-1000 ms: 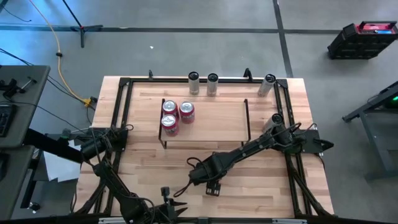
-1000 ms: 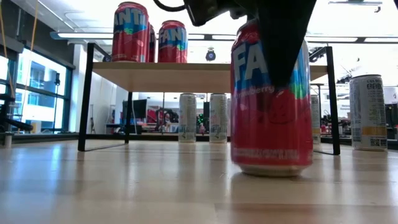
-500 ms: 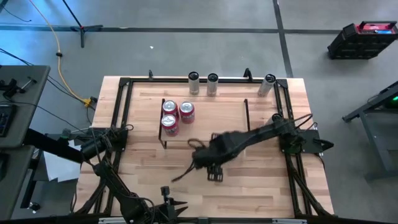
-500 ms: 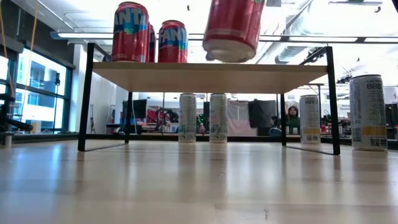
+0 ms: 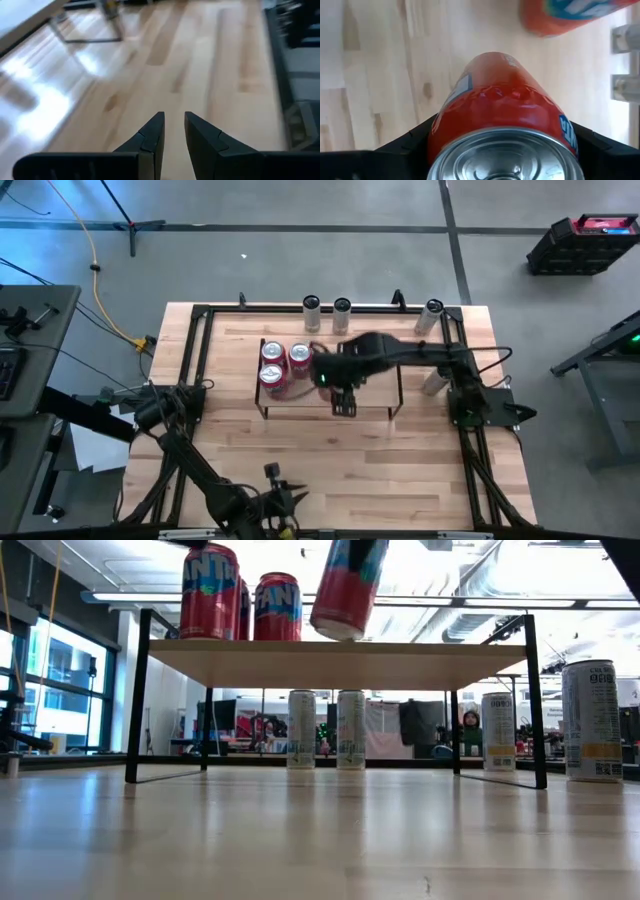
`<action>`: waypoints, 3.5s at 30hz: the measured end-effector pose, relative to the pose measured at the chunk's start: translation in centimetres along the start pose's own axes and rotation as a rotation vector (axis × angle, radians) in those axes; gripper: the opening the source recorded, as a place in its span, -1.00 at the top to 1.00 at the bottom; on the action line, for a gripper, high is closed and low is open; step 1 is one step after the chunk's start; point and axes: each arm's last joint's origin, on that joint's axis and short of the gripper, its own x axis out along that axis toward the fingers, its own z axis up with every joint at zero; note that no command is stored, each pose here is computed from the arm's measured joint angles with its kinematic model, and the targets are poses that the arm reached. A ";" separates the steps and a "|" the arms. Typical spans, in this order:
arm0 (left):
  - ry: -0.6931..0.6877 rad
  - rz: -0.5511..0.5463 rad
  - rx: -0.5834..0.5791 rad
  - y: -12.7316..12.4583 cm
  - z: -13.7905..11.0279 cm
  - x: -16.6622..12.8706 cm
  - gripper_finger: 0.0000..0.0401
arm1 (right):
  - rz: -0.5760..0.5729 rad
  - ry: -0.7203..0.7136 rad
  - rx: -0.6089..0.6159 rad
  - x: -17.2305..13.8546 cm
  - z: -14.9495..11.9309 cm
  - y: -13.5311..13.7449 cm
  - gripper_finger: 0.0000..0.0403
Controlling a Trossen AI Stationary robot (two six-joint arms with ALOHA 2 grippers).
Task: Place canned beverage on shelf
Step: Put the red soda can on the shelf aligned with the other red soda can
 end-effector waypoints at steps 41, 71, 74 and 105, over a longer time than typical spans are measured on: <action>0.061 0.095 0.020 2.8 0.6 -1.5 0.67 | 0.114 0.036 -0.062 1.2 0.5 -2.4 -0.45; 0.060 0.093 0.029 2.7 0.4 -1.7 0.67 | 0.054 0.027 -0.043 1.3 0.6 -3.1 -0.72; 0.060 0.093 0.029 2.7 0.4 -1.7 0.67 | 0.059 0.008 -0.042 1.3 0.8 -3.1 -0.73; 0.060 0.096 0.009 2.6 0.2 -2.0 0.67 | 0.067 -0.017 -0.024 -1.0 -0.2 -3.5 -0.74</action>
